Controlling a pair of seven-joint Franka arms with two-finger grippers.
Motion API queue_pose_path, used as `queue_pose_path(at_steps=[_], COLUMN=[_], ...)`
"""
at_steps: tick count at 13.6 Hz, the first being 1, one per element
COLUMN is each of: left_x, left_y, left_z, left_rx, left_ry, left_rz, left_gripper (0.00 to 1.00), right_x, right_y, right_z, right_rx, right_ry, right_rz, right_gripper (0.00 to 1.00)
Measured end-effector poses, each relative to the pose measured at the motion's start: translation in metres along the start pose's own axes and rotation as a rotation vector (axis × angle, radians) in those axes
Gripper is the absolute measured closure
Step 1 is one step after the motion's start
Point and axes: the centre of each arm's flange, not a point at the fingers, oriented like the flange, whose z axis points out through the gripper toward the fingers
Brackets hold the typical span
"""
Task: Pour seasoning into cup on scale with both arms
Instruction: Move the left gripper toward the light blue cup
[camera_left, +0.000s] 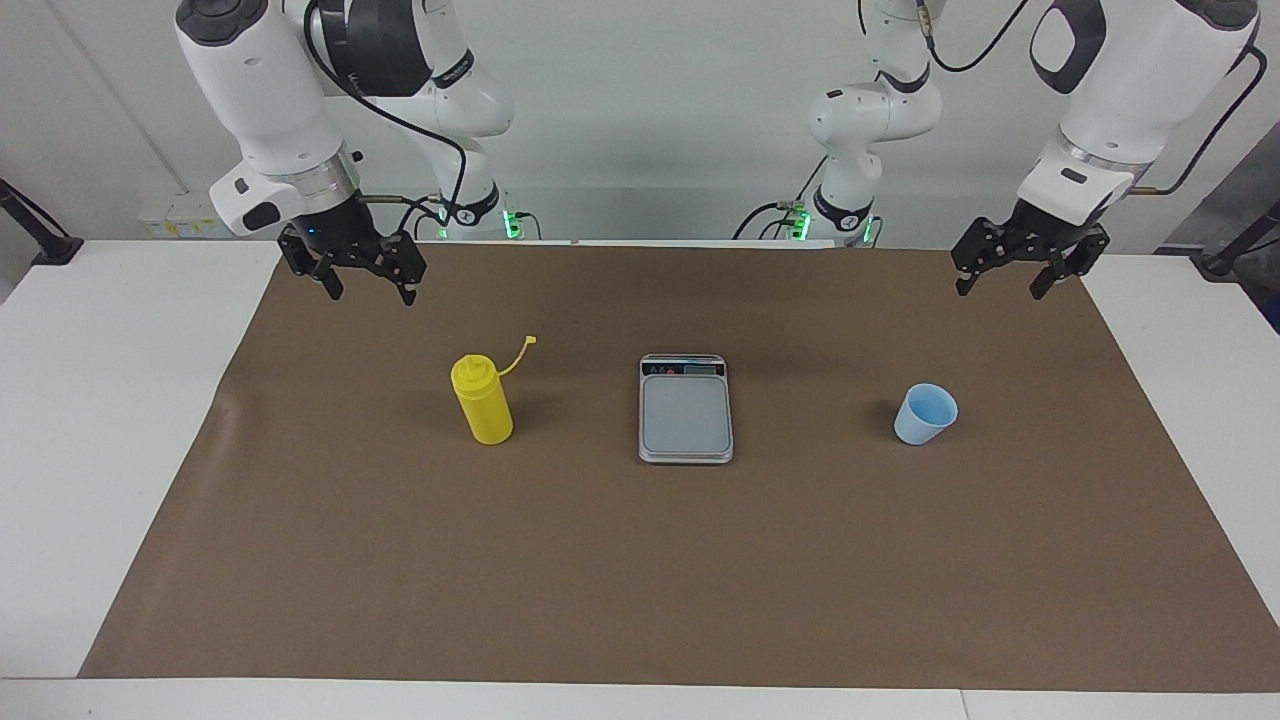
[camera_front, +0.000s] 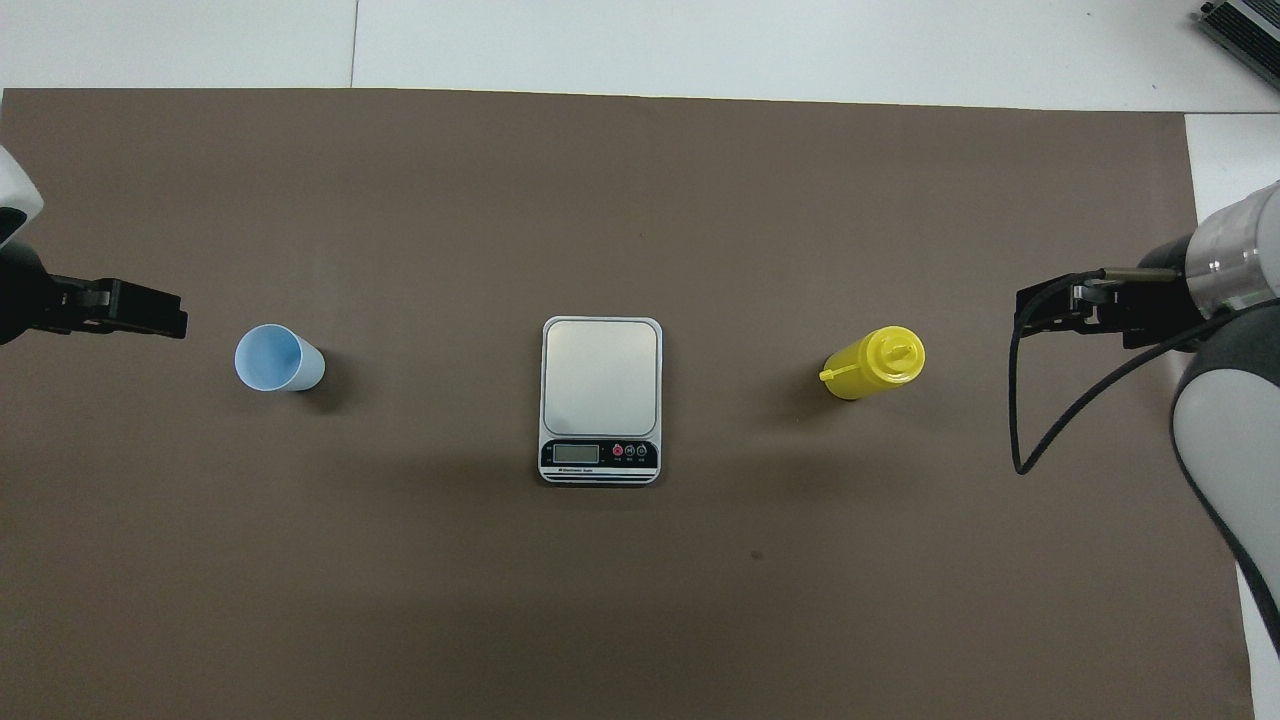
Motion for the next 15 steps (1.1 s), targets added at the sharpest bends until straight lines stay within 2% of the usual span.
queue_pose_path(at_steps=[6,15], left_x=[0.000,-0.001], left_y=[0.000,0.003], left_z=[0.003,0.007], left_rx=[0.000,0.000], left_ry=[-0.007,-0.016], left_rz=[0.000,0.006], left_gripper=[0.00,0.00], right_x=[-0.004,-0.003], right_y=[-0.022,-0.017], right_z=[-0.001,-0.001], right_rx=[0.002,0.002], right_ry=[0.008,0.008], right_rz=[-0.042,-0.033], right_gripper=[0.00,0.00])
